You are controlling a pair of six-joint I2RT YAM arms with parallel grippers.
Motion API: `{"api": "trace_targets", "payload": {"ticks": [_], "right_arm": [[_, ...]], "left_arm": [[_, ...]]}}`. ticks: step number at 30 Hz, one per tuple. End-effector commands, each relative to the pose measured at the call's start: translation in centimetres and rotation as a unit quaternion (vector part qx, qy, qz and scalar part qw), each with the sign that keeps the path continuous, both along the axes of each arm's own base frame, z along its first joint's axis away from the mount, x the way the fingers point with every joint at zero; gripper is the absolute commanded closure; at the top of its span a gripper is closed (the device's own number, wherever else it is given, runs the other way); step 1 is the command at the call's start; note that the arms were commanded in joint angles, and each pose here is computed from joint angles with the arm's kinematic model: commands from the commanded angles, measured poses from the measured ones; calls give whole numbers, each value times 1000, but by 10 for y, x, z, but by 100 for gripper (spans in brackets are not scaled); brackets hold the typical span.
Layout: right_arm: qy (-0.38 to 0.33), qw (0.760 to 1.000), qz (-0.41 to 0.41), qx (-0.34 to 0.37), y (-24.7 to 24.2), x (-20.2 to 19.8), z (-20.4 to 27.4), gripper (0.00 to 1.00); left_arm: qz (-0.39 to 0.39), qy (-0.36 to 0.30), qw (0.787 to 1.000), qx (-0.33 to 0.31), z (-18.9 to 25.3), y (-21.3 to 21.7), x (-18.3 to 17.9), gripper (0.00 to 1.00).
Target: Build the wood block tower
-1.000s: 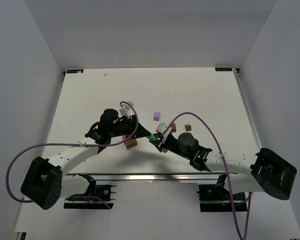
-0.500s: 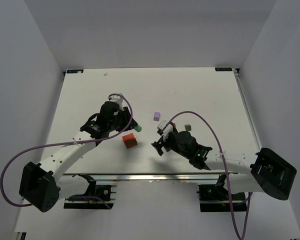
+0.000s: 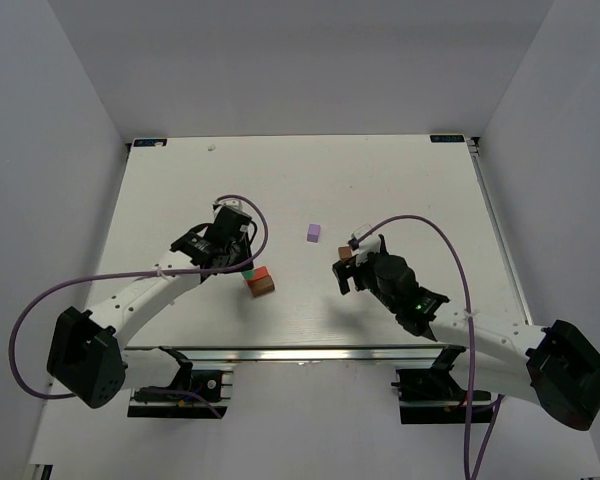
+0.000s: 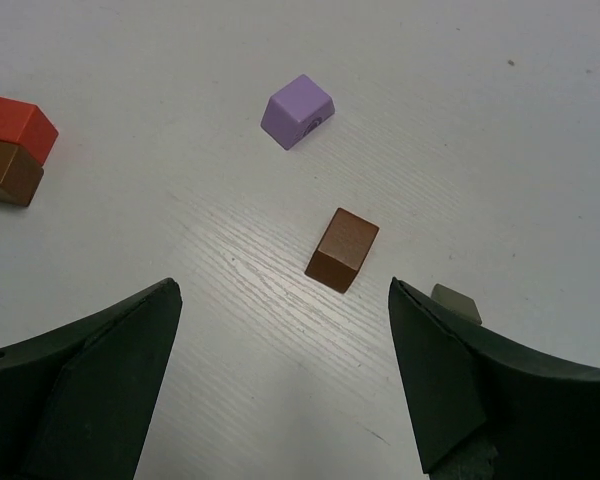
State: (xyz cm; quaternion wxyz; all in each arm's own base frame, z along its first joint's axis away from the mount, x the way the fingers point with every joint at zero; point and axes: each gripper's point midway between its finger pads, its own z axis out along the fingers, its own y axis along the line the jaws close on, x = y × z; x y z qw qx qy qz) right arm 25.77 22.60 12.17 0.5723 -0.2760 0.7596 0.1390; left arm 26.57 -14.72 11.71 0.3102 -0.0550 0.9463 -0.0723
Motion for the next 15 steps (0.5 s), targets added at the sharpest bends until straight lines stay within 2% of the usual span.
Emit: {"api": "trace_targets", "payload": {"ticks": [1,3,7,15], "right_arm": [[-4,1000,-20,13,-6,3,3,11],[-1,1000,-20,10,-6,3,0,12],[0,1000,-18,9,-6,2,-3,12],[-4,1000,-22,11,-10,1,-5,12]], "left_arm": [[3,-38,999,26,22,-2,11,93],[2,-42,998,44,21,-3,10,94],[-21,-47,998,42,20,-18,8,94],[-16,-57,996,67,11,-24,13,94]]}}
